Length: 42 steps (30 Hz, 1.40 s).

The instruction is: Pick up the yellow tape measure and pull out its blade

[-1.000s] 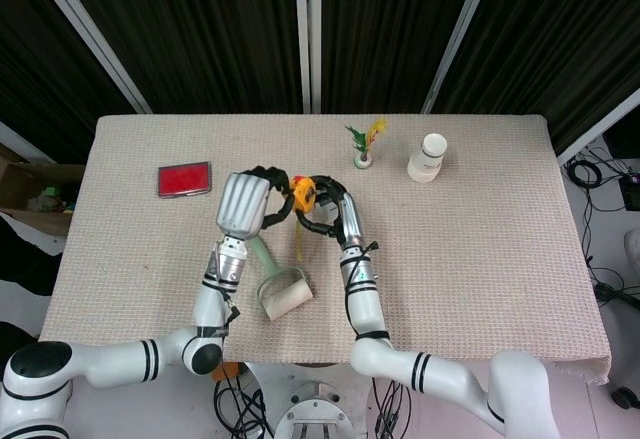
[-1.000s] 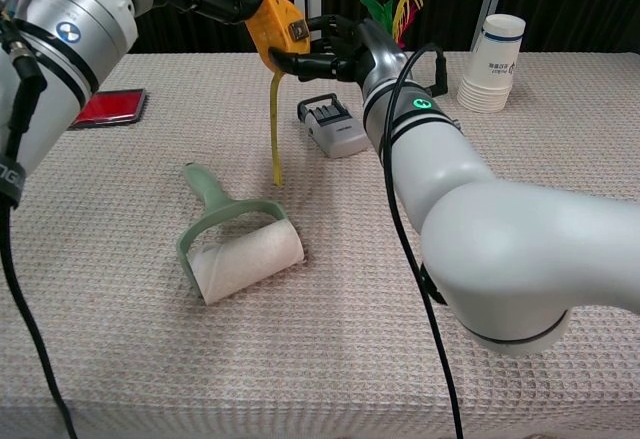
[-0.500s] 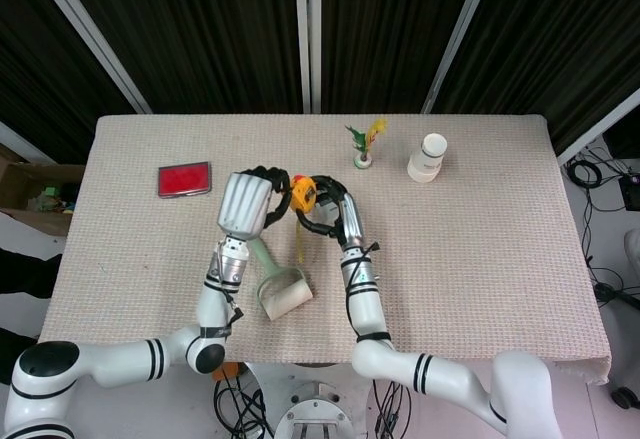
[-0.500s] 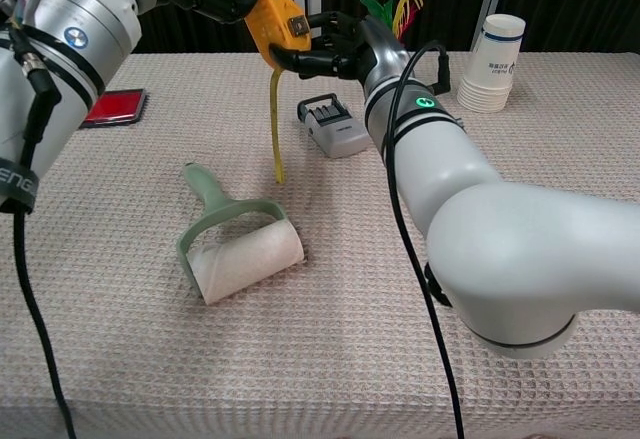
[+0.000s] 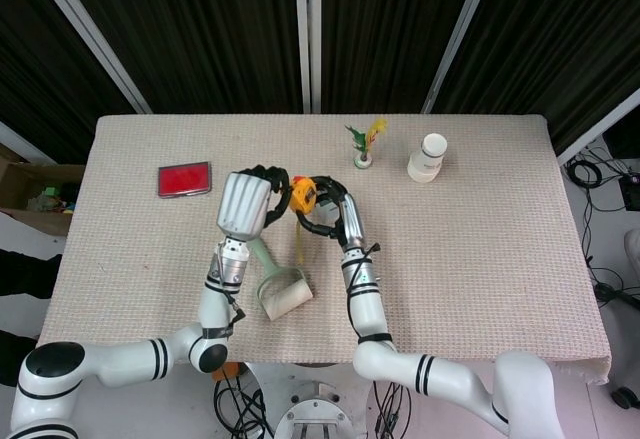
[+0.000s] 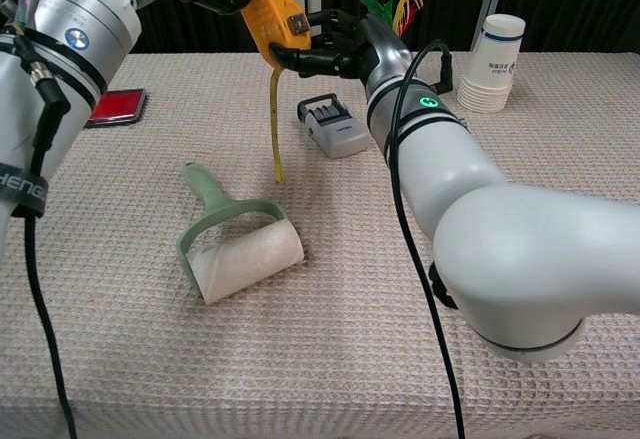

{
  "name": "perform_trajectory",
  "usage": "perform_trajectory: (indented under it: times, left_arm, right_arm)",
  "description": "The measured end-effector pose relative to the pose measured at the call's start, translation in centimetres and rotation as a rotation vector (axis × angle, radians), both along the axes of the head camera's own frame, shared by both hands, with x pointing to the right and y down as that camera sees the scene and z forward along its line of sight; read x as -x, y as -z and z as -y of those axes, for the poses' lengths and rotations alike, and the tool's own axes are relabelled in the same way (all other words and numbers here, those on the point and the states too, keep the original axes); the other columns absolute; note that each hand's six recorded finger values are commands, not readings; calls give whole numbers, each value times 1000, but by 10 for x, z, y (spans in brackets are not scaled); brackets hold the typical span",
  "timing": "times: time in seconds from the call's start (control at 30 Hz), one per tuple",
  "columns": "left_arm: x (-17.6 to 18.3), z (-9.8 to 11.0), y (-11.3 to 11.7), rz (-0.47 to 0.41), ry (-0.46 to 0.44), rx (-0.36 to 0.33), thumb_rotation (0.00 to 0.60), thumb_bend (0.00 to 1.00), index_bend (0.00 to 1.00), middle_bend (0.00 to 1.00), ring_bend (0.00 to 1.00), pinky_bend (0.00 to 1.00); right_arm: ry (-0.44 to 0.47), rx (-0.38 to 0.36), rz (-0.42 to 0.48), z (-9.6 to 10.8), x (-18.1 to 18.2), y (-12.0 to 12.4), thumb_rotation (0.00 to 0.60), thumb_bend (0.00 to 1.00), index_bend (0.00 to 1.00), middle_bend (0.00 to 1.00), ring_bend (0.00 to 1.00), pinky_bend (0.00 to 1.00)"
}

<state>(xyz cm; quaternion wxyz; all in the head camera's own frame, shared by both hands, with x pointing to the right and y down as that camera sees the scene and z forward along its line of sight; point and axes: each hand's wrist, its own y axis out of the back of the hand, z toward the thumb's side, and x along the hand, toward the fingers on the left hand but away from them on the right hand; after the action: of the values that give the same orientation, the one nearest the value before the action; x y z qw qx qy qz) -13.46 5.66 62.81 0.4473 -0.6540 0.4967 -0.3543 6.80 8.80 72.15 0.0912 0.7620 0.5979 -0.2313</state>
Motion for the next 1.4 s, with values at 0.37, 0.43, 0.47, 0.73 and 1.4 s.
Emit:
perform_trajectory:
  times: [0.37,0.43,0.47,0.73,1.4]
  left_arm:
    - [8,3,5,-5,26,-27,600,438,649,639,626,784]
    - [10,4,7,-9,36,-42,600,438,652,642,628,788]
    - [11,4,8,-10,42,-50,600,439,654,644,629,791]
    - [23,9,18,-23,89,-101,600,439,656,647,632,794]
    - [74,15,56,-60,194,-190,600,443,662,654,640,800]
  right_arm:
    - [0,-8,-1,-1,-2,2,600,303,952,705,391,0]
    - [0,-9,-2,-2,-3,2,600,303,952,705,391,0]
    - [0,-10,-3,-2,-3,2,600,302,952,705,391,0]
    - [9,-21,-18,-4,-6,3,600,310,952,705,391,0]
    - [8,-27,-72,-17,-31,2,600,324,952,705,391,0]
